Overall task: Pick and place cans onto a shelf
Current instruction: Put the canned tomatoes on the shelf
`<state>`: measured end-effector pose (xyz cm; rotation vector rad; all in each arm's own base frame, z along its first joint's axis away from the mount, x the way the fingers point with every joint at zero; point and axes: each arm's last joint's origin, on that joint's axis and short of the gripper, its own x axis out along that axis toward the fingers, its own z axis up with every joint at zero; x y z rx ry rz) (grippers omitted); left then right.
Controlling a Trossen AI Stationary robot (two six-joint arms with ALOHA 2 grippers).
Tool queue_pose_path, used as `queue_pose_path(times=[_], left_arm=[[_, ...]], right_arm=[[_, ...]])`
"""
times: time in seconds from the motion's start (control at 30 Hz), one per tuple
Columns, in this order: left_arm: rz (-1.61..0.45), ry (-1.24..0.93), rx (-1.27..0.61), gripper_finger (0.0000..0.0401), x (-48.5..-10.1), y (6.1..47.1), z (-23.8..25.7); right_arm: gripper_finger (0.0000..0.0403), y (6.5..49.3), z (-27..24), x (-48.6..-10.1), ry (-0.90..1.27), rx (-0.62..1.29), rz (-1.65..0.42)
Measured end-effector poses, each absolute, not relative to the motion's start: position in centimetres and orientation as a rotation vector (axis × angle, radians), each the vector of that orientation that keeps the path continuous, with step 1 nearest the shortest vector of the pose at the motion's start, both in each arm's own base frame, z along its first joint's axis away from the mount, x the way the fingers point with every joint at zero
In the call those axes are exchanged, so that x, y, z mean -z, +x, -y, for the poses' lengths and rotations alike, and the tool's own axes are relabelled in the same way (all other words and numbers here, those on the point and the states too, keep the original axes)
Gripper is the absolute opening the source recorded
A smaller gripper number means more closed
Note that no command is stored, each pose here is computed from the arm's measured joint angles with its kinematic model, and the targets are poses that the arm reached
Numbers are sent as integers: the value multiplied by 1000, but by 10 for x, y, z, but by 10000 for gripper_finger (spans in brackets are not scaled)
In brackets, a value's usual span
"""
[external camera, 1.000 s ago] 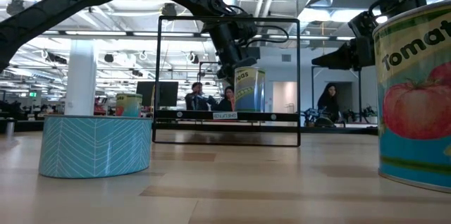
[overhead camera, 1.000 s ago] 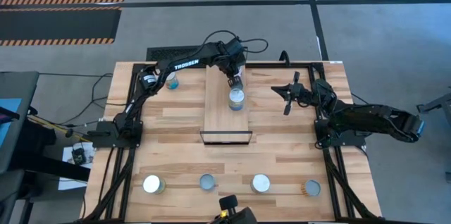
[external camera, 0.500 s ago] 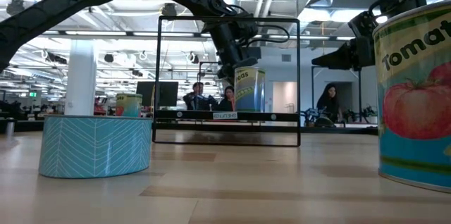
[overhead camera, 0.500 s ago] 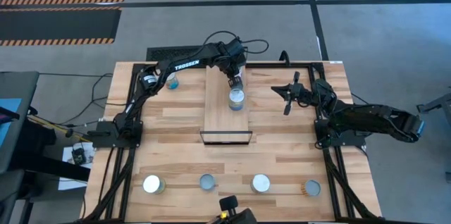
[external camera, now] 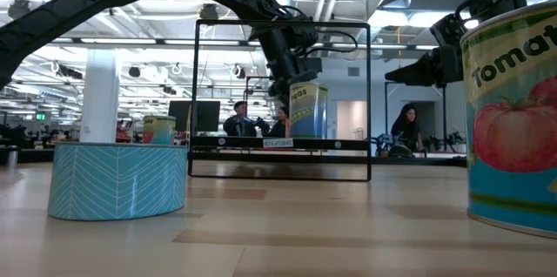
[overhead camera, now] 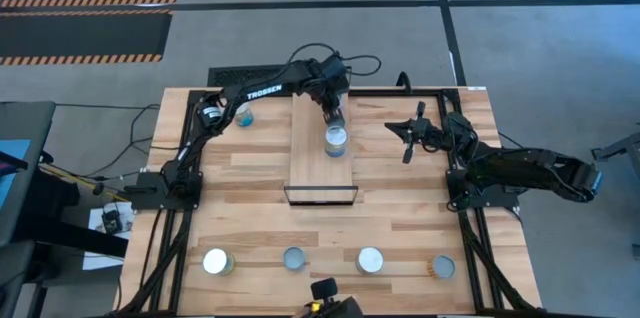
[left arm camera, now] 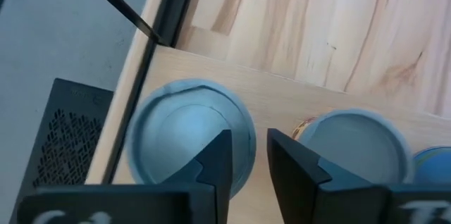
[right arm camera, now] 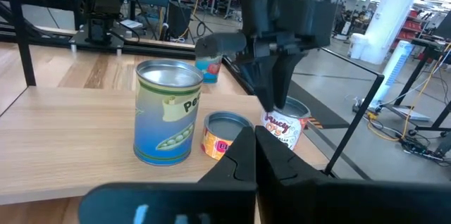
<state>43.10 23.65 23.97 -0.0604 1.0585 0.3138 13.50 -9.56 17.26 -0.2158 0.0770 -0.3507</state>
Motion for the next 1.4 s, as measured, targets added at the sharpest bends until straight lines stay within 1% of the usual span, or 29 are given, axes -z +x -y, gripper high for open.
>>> queue_pose_path(times=[0.4, 0.6, 0.73, 0.8, 1.17, 1.4], left_arm=[[-994, -31, -322, 75, -272, 422, -230], [-1009, 72, -365, 38, -281, 425, -218], [-1003, 79, -332, 9, -281, 429, -210], [-994, 79, -324, 3, -282, 431, -208], [-928, 84, -346, 0, -290, 427, -204], [-847, 78, -363, 0, -283, 403, -192]], right_arm=[[8, 135, 96, -173, -216, 351, -77], [8, 135, 96, -173, -216, 351, -76], [8, 135, 96, -173, -217, 351, -75], [8, 135, 96, -173, -217, 351, -75], [8, 135, 96, -173, -224, 351, -77], [8, 135, 96, -173, -224, 350, -77]])
